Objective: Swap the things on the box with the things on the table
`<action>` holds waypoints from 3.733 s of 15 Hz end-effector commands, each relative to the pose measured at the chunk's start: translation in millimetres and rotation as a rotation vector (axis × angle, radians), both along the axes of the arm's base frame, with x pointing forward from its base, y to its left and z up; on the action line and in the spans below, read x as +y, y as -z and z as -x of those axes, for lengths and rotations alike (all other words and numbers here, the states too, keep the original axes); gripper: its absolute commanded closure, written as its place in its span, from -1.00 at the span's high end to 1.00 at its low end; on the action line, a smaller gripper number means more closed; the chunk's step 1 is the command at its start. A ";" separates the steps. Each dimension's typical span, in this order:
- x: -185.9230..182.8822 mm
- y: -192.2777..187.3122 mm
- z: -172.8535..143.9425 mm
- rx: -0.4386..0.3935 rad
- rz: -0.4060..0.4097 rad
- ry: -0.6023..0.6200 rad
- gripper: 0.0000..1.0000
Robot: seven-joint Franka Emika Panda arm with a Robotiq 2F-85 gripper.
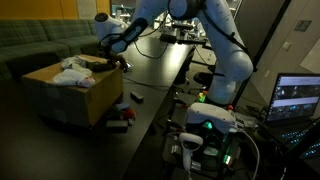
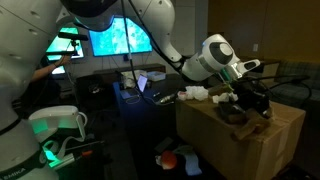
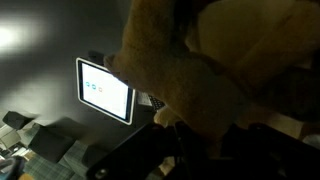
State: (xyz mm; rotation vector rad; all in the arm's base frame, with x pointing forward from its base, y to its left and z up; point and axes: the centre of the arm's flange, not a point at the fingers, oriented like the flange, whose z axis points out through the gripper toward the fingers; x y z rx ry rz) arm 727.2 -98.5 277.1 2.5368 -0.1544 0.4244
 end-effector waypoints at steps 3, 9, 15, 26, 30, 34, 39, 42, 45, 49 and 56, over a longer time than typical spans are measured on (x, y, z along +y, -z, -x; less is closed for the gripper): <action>17.2 -8.6 -25.3 0.013 -0.051 -0.077 -0.93; 44.4 0.3 -36.7 0.036 -0.094 -0.146 -0.93; 29.9 11.7 -43.3 0.051 -0.101 -0.116 -0.93; 28.2 -11.6 -40.9 0.038 -0.086 -0.128 0.68; 37.8 -24.3 -40.5 0.019 -0.077 -0.144 1.00; 57.7 -50.9 -41.9 -0.022 -0.057 -0.173 0.99; 97.2 -76.2 -51.0 -0.074 -0.066 -0.253 1.00; 119.0 -79.4 -58.9 -0.085 -0.084 -0.306 1.00; 133.1 -76.4 -66.5 -0.079 -0.100 -0.354 1.00; 135.1 -68.6 -76.6 -0.064 -0.121 -0.398 1.00; 128.5 -51.3 -94.0 -0.037 -0.173 -0.454 1.00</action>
